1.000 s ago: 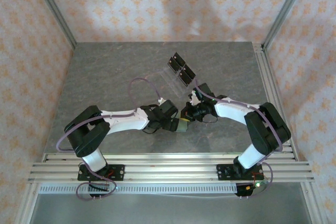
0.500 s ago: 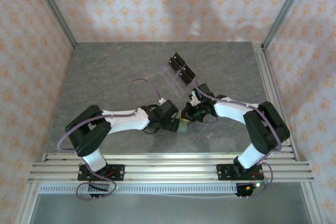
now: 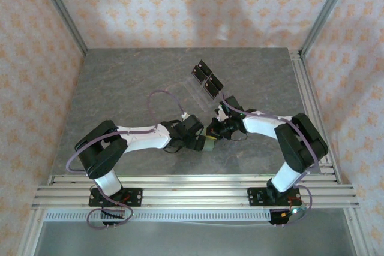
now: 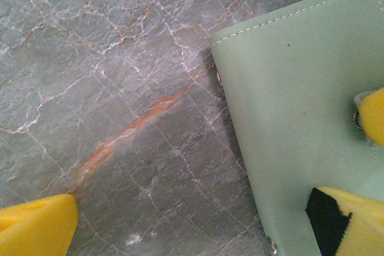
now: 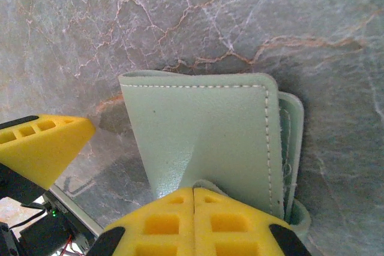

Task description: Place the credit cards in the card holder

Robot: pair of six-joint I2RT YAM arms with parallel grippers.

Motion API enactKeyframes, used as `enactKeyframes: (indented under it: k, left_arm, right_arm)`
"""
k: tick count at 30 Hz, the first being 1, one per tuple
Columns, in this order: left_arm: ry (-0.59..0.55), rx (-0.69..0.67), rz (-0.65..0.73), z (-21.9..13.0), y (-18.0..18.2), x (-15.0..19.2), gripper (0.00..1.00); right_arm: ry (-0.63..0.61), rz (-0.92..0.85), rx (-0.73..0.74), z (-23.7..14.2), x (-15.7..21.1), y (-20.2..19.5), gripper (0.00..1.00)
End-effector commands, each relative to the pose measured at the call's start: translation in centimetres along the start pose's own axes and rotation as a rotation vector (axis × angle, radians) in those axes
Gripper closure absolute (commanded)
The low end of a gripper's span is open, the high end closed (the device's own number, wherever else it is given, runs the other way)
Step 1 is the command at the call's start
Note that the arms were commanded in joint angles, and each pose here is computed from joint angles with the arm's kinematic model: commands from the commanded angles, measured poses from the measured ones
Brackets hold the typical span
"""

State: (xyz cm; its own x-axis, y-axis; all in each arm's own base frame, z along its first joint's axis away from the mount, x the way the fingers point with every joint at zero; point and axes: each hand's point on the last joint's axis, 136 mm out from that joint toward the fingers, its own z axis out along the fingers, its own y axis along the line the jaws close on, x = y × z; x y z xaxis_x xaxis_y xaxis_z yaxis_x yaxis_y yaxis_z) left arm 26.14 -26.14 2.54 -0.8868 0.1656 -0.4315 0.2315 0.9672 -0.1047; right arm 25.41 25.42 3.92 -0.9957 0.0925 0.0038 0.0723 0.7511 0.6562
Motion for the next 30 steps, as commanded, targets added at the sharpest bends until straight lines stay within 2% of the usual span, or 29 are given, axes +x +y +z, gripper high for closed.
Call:
enactKeyframes:
  k: [1,20,30]
  left_arm:
    - [0.022,-0.017,-0.002,0.6,0.7,0.8,0.0]
    - [0.027,-0.023,0.0,0.7,0.8,0.9,0.0]
    - [0.03,-0.027,0.001,0.8,0.7,0.7,0.0]
  right_arm:
    - [-0.016,0.009,0.049,0.5,-0.6,-1.3,1.0]
    - [-0.01,0.033,0.045,0.2,0.8,-2.4,1.0]
    - [0.025,0.076,0.065,1.4,2.2,-4.5,1.0]
